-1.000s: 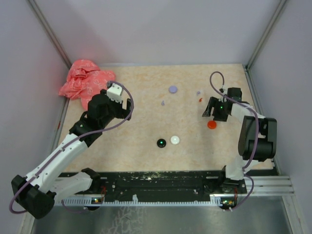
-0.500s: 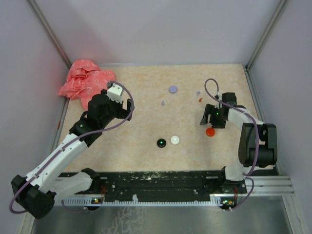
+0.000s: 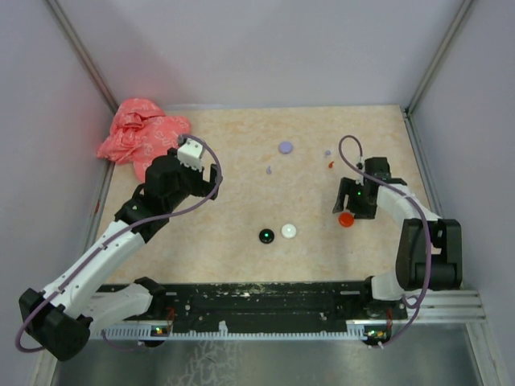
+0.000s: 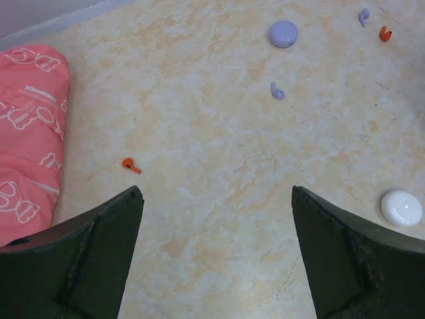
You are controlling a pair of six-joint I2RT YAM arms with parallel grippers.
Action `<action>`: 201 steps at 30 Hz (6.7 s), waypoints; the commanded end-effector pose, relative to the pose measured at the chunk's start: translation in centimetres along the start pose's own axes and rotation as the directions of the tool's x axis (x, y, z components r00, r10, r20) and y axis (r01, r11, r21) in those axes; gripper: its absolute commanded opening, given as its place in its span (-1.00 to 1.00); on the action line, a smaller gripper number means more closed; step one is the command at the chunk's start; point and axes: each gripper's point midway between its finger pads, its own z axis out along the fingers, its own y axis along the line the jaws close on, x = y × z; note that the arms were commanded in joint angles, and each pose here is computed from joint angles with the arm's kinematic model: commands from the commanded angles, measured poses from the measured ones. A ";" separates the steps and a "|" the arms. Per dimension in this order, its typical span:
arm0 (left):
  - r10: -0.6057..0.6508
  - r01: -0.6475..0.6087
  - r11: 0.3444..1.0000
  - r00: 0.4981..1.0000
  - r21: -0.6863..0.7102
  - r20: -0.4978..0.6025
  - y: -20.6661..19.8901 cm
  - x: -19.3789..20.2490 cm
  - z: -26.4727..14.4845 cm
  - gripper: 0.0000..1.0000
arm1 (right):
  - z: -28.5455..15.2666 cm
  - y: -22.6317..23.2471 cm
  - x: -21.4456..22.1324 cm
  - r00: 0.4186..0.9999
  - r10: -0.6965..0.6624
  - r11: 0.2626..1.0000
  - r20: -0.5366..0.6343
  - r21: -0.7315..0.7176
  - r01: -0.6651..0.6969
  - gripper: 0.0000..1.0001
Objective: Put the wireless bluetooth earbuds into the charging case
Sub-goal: Move the charging case to the center of the board, then pick up the charging case at the center of the board, then open the charging case.
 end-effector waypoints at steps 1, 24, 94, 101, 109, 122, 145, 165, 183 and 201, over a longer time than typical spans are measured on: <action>-0.017 0.017 1.000 1.000 0.010 0.018 -0.1 -0.3 0.0 0.93 | -0.6 -0.3 0.7 0.998 0.055 0.998 0.010 0.040 -0.055 0.48; -0.020 0.020 1.000 1.000 0.019 0.017 -0.3 -0.3 0.0 0.93 | -1.5 1.4 0.8 0.997 -0.053 0.989 0.062 0.144 0.044 0.48; -0.403 0.494 0.671 0.869 0.553 -0.287 -13.2 -0.7 1.5 0.68 | -10.1 25.6 -1.2 0.596 -0.416 0.735 0.687 -0.131 0.665 -0.13; -0.414 0.523 0.644 0.852 0.559 -0.321 -13.8 -0.1 2.0 0.49 | -10.8 27.3 -0.3 0.529 -0.421 0.675 0.737 -0.135 0.725 -0.13; -0.416 0.534 0.630 0.845 0.563 -0.337 -14.1 0.3 2.4 0.26 | -10.9 28.7 0.6 0.495 -0.429 0.632 0.756 -0.140 0.762 -0.13; -0.395 0.533 0.640 0.846 0.553 -0.359 -14.2 1.6 3.0 -0.20 | -10.9 30.4 1.2 0.470 -0.431 0.598 0.770 -0.146 0.788 -0.13; -0.341 0.496 0.665 0.867 0.559 -0.363 -14.1 2.2 2.8 -0.42 | -10.9 31.2 1.3 0.462 -0.425 0.596 0.779 -0.143 0.790 -0.08; -0.108 0.117 0.804 0.993 0.583 -0.050 -10.8 -2.1 0.2 -0.91 | -16.5 29.2 1.5 0.547 -0.237 0.437 0.803 -0.414 0.798 0.39; 0.103 -0.179 0.565 0.984 0.805 0.146 -13.8 -4.7 -5.3 -0.83 | -18.7 30.7 2.5 0.394 -0.201 0.131 0.897 -0.374 0.918 0.43; 0.202 -0.220 0.494 0.970 0.841 0.135 -15.7 -4.0 -6.4 -0.83 | -20.0 32.1 4.1 0.397 -0.178 -0.036 0.900 -0.409 0.912 -0.09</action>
